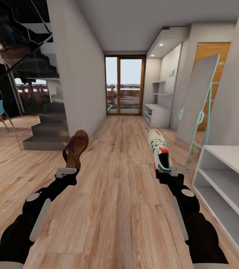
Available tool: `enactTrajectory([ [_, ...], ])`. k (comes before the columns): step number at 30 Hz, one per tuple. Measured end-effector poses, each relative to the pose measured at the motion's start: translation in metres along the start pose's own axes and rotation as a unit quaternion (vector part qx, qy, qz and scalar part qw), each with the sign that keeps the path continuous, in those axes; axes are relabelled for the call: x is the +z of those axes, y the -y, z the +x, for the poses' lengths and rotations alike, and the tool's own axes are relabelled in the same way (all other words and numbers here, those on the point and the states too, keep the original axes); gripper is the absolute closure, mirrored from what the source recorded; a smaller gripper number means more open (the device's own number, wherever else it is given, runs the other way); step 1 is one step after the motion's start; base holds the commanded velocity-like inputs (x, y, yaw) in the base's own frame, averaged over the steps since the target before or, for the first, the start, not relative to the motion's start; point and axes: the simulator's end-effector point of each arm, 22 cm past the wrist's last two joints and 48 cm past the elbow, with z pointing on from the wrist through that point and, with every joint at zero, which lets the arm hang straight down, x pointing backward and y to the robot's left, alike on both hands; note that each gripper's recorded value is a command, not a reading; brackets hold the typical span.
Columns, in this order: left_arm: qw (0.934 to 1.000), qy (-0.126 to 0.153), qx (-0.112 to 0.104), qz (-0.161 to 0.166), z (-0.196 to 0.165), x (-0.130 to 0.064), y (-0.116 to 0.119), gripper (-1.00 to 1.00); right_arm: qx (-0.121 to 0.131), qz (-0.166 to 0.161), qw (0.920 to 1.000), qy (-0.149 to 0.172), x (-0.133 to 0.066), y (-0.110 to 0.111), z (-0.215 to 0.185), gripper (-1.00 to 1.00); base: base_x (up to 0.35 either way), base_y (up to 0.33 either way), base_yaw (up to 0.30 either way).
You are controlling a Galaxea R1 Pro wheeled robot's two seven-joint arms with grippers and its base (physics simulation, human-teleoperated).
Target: Pick up the two gym shoes and the two sandals from the corridor floor and place them onto the hallstand (shoe rack) in the corridor, making sure they are on the rack and not on the floor. Arrange them so the two gym shoes are next to each other and the two sandals are next to each other.
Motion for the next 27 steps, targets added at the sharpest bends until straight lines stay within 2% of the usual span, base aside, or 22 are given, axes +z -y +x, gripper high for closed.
enactTrajectory([
  [27,1.0000,0.000,0.000,0.000,0.0000,0.0000,0.0000,1.00,0.000,0.000,1.0000,0.000,0.0000,0.0000,-0.0001,1.00,0.344,0.000,0.000],
])
